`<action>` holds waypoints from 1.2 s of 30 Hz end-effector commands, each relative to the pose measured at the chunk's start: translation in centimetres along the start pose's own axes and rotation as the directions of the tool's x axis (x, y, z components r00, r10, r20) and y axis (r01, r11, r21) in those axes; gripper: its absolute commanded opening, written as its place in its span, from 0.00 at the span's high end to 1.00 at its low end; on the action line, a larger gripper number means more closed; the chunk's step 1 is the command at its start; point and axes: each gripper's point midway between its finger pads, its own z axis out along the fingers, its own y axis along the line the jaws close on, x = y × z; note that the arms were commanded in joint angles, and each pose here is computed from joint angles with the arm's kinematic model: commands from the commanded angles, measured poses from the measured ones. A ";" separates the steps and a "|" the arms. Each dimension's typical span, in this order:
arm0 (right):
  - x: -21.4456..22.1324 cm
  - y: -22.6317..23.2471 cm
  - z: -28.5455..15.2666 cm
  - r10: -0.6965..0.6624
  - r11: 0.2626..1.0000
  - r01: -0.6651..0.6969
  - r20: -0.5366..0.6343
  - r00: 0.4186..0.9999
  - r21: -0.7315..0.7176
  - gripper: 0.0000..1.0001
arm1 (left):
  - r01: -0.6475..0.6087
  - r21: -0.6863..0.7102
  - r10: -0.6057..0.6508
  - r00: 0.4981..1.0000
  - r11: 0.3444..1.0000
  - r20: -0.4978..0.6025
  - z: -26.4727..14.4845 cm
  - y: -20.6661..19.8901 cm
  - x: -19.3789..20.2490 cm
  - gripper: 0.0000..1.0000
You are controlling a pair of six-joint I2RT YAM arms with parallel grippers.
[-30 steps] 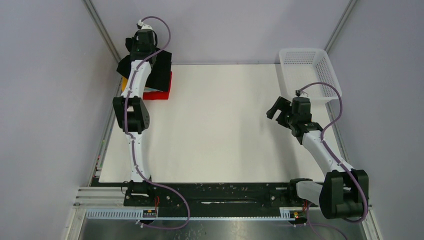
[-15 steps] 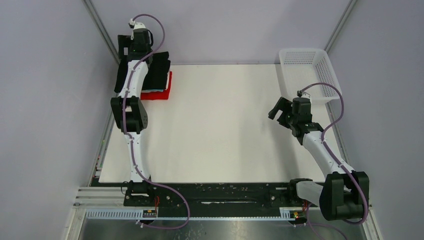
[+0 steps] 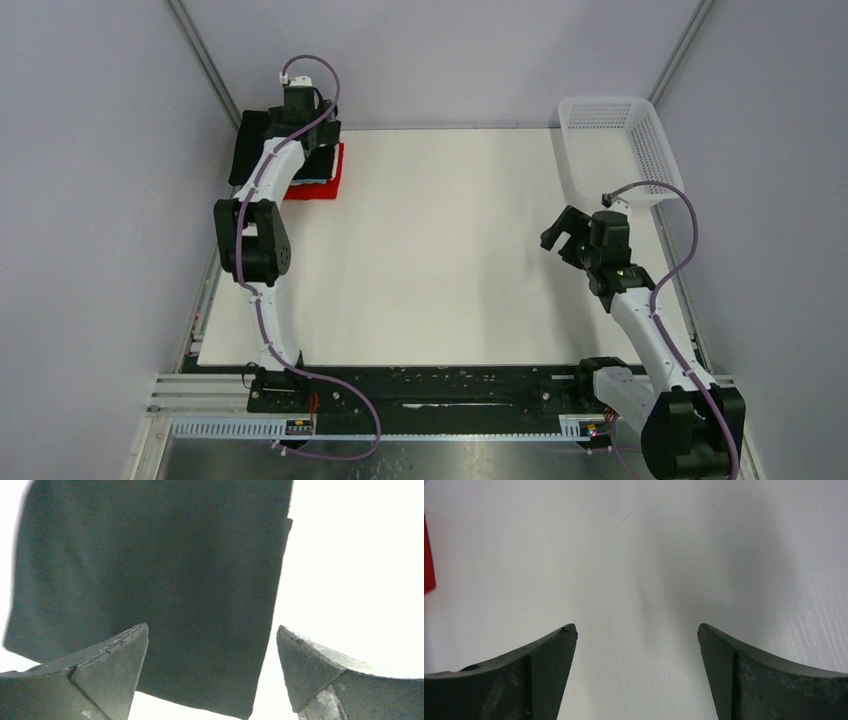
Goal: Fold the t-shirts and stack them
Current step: Reset both arms
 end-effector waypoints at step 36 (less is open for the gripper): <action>2.8 -4.4 -5.1 0.027 0.998 -0.035 0.166 0.986 0.045 0.01 | 0.330 0.351 -0.393 0.911 0.876 0.124 -29.7 0.2 16.3 0.01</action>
